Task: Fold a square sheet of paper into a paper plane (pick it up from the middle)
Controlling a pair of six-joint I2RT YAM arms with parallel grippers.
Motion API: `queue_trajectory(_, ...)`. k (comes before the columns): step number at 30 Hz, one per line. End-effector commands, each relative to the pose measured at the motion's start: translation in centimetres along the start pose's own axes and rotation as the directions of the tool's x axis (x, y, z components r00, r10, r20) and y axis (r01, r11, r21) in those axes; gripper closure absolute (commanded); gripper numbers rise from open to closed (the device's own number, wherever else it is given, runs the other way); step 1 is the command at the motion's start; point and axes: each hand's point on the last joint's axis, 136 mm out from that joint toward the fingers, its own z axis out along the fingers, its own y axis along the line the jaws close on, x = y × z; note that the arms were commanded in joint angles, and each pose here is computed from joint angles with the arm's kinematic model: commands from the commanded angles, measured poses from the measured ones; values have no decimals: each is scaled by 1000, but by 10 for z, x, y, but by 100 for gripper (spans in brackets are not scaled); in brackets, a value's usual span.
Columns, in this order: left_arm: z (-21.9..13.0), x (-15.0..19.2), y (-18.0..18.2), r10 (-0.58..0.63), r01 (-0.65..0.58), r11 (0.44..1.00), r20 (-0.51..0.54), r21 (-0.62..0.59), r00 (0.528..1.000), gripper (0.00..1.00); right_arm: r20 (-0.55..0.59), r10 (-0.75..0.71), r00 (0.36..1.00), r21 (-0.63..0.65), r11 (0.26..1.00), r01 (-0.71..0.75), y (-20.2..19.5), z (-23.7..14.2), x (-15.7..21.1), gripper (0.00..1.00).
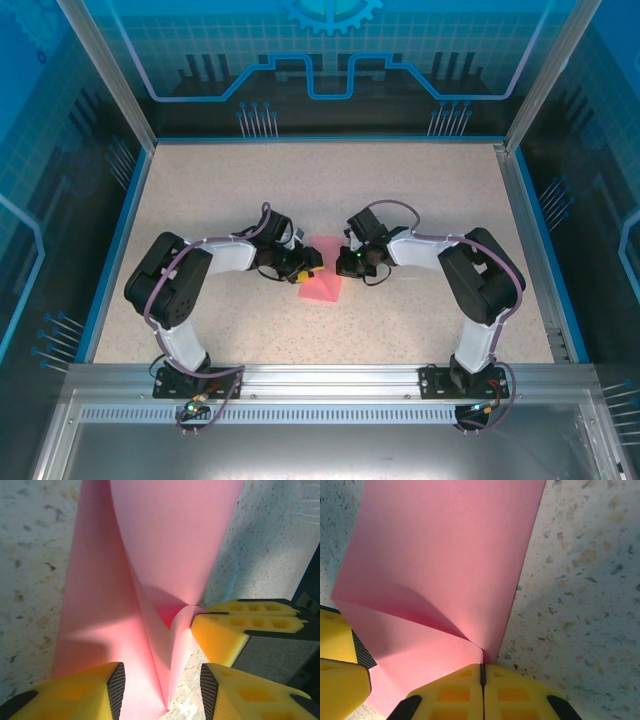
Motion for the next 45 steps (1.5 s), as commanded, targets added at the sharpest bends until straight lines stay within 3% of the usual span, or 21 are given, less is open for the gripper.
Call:
queue_trajectory(1, -6, 2, -11, 46, -46, 999, 7, 1, 999, 53, 30, 12, 999, 4, 1000, -12, -1, -10, -7, 94)
queue_trajectory(11, 4, -5, -13, 44, -44, 999, -11, -20, 999, 67, 26, 3, 1000, -1, 1000, -3, 1, -13, -6, 92)
queue_trajectory(23, 8, -5, -2, 28, -30, 997, -29, -76, 999, 67, 39, 0, 999, -1, 1000, 0, 5, -21, -8, 83)
queue_trajectory(28, 7, -6, -5, 41, -43, 997, -24, -71, 999, 75, 145, 23, 989, 59, 998, -32, -3, -48, -16, 68)
queue_trajectory(31, 3, -8, -8, 60, -61, 996, -10, -69, 998, 83, 261, 31, 965, 97, 994, -58, -11, -75, -23, 49)
queue_trajectory(36, -9, -13, -18, 124, -121, 989, 31, -89, 992, 91, 349, 10, 937, 151, 986, -66, -22, -107, -25, 16)
queue_trajectory(41, -43, -21, -32, 241, -219, 956, 97, -198, 966, 91, 398, -36, 916, 227, 972, -60, -34, -132, -24, 1)
queue_trajectory(45, -82, -24, -35, 354, -279, 870, 121, -407, 927, 91, 464, -46, 884, 248, 965, -80, -39, -157, -29, 1)
